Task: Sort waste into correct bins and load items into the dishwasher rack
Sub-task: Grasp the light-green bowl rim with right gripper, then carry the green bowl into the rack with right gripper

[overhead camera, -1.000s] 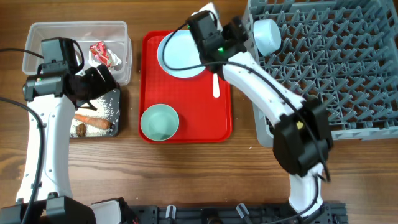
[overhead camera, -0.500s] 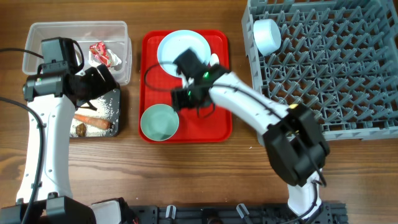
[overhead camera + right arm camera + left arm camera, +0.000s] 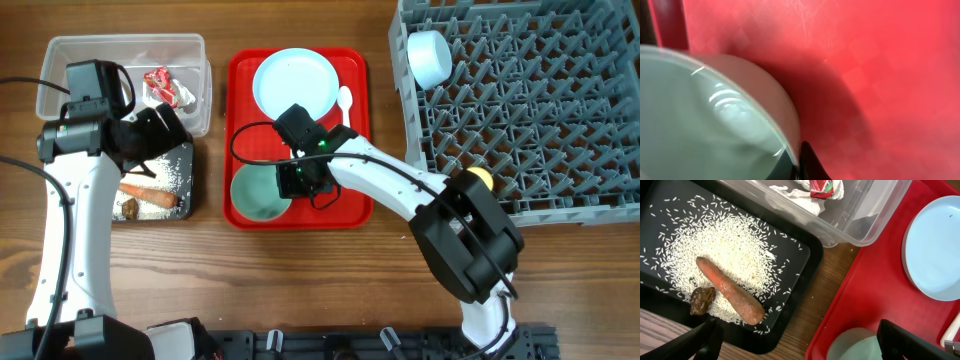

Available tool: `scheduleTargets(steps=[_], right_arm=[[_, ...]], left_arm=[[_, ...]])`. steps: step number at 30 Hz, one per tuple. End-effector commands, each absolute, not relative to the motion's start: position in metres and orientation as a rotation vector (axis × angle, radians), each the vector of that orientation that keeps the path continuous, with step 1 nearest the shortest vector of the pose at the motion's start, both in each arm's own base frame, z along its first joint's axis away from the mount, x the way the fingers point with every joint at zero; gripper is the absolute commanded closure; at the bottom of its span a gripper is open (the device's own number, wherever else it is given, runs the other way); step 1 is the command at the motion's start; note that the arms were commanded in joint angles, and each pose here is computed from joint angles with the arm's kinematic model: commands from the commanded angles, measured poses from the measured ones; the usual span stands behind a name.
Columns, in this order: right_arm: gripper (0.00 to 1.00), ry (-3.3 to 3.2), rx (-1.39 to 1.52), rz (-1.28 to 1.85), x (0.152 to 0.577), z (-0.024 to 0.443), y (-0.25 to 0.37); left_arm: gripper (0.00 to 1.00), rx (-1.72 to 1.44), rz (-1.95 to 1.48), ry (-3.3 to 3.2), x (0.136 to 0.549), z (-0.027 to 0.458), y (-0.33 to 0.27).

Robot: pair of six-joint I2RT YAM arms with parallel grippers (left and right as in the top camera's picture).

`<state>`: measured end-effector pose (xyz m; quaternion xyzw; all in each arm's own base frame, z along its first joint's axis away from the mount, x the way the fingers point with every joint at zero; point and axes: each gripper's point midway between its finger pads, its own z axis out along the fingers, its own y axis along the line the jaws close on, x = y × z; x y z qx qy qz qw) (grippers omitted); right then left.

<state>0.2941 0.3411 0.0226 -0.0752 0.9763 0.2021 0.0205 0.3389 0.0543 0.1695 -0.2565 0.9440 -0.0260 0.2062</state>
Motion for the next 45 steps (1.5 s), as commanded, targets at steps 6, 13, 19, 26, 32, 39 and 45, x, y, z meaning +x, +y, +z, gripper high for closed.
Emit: scheduleTargets(steps=[6,13,19,26,32,39,45], right_arm=[[0.96,2.864,-0.173,0.376,0.338,0.090,0.287],[0.96,2.350,0.167,-0.228,0.385,0.232,0.141],[0.96,2.028,0.260,-0.845,0.369,0.305,0.044],[0.96,2.029,-0.034,-1.376,0.367,0.303,0.003],[0.96,2.070,-0.125,-1.487,0.390,0.286,-0.007],[0.96,2.169,-0.403,-1.627,0.421,0.241,-0.009],[0.96,2.220,-0.523,-1.659,0.431,0.205,-0.004]], left_arm=[[0.00,-0.711,-0.084,2.617,0.343,0.174,0.055],[0.00,-0.711,-0.084,2.617,0.343,0.174,0.055],[0.00,-0.711,-0.084,2.618,0.343,0.174,0.055],[0.00,-0.712,-0.084,2.617,0.343,0.174,0.055],[0.00,-0.711,-0.084,2.618,0.343,0.174,0.055],[0.00,-0.712,-0.084,2.617,0.343,0.174,0.055],[0.00,-0.712,-0.084,2.617,0.343,0.174,0.055]])
